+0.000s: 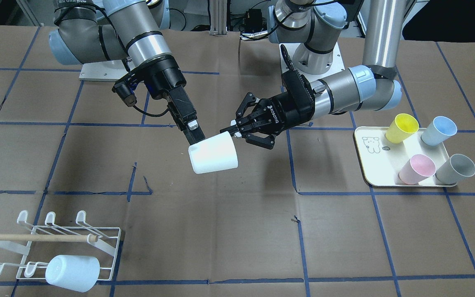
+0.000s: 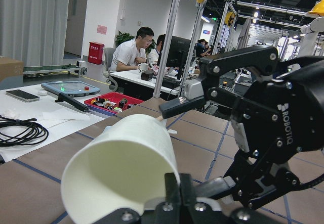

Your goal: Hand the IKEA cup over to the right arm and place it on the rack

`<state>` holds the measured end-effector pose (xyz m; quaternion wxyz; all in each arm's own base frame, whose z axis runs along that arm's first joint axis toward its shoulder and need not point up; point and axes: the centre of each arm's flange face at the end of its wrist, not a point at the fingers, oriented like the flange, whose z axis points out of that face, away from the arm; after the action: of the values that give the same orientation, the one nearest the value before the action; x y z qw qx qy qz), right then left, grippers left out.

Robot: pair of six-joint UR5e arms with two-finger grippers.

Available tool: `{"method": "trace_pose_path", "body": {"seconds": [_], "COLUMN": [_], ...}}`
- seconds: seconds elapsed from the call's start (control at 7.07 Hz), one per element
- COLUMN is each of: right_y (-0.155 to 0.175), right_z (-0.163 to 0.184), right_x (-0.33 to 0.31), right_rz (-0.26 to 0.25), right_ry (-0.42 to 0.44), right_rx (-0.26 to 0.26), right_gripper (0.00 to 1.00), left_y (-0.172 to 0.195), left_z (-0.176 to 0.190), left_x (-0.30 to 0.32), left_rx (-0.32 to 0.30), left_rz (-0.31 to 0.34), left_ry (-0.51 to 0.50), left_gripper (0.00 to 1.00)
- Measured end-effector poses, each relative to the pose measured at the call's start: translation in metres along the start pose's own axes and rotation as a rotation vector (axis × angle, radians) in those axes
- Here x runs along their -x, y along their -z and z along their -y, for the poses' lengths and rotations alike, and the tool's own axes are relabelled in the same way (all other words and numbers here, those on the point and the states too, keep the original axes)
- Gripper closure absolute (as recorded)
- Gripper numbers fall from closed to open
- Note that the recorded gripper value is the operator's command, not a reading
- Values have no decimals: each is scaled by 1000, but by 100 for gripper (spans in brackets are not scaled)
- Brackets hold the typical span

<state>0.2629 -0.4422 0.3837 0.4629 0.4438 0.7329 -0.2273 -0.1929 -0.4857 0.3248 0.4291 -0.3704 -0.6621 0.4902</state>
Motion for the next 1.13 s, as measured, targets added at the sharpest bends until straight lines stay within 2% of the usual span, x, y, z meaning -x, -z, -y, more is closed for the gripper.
{"method": "trace_pose_path", "body": {"seconds": [1.13], "right_y": [-43], "right_z": [7], "right_x": [11], "right_rz": [-21], "right_ry": [-3], "right_rx": [13], "right_gripper": [1], "left_y": [0], "left_z": [1], "left_x": [0], "left_rx": [0], "left_rz": [1], "left_ry": [0], "left_gripper": [94]}}
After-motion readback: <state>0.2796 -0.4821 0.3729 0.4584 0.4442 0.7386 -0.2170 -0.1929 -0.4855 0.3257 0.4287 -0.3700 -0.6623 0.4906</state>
